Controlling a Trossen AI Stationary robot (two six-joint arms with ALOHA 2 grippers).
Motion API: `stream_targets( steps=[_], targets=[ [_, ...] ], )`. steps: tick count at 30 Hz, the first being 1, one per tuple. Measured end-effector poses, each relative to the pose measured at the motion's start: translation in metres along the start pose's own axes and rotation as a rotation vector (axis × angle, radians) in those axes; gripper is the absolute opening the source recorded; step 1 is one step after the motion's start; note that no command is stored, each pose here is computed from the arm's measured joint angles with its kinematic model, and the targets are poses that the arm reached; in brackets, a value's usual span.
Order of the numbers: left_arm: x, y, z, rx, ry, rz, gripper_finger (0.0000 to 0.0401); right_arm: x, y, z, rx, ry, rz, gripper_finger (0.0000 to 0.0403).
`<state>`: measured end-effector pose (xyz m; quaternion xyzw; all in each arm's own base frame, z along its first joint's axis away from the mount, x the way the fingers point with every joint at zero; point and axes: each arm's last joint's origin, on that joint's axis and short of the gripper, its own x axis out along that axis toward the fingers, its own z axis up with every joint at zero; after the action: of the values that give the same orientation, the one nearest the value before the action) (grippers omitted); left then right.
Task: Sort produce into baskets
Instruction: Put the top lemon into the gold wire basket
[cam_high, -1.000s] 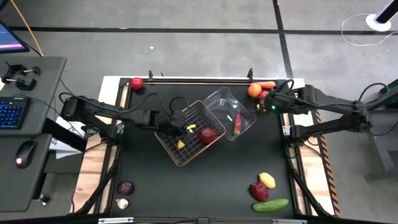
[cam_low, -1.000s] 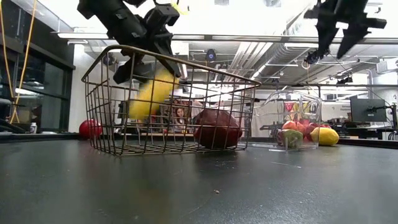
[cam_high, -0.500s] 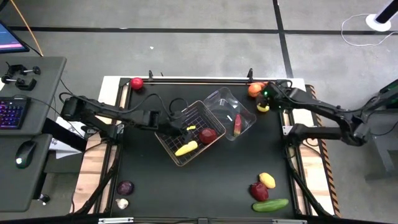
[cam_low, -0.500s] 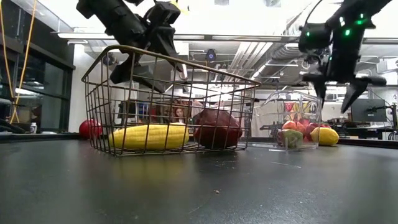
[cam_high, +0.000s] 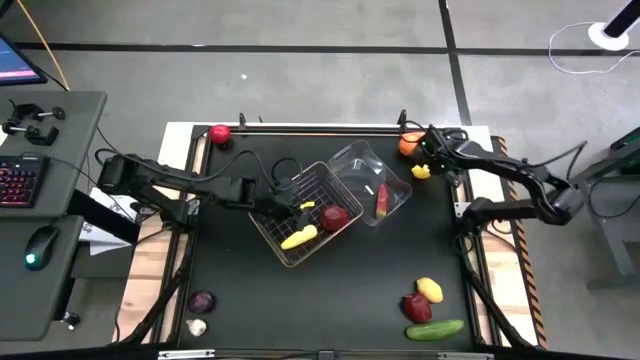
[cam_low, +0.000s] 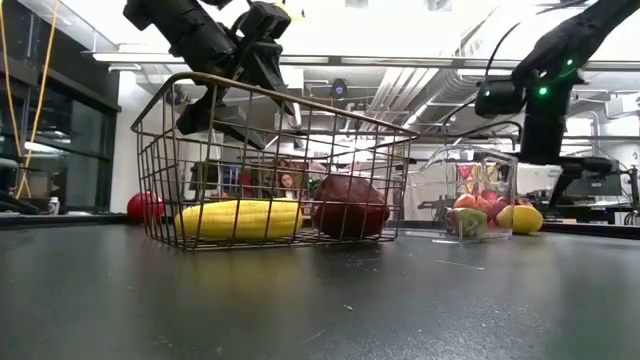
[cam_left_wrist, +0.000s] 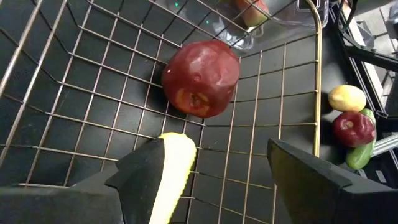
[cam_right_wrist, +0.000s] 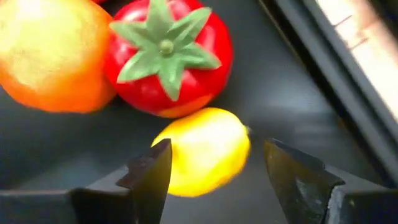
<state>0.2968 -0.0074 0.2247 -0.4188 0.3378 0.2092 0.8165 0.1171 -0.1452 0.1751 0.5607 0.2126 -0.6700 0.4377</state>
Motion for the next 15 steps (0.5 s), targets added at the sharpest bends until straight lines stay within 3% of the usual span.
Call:
stream_targets(
  steps=[7,15],
  targets=[
    [0.000,0.000,-0.001,0.004,0.024,-0.015,0.0271,0.018,0.008,-0.003,0.078,0.036,-0.030,0.0245],
    [0.000,-0.002,-0.004,0.052,0.109,-0.072,0.0271,0.029,0.011,-0.014,0.034,0.129,-0.070,0.0245]
  ],
)
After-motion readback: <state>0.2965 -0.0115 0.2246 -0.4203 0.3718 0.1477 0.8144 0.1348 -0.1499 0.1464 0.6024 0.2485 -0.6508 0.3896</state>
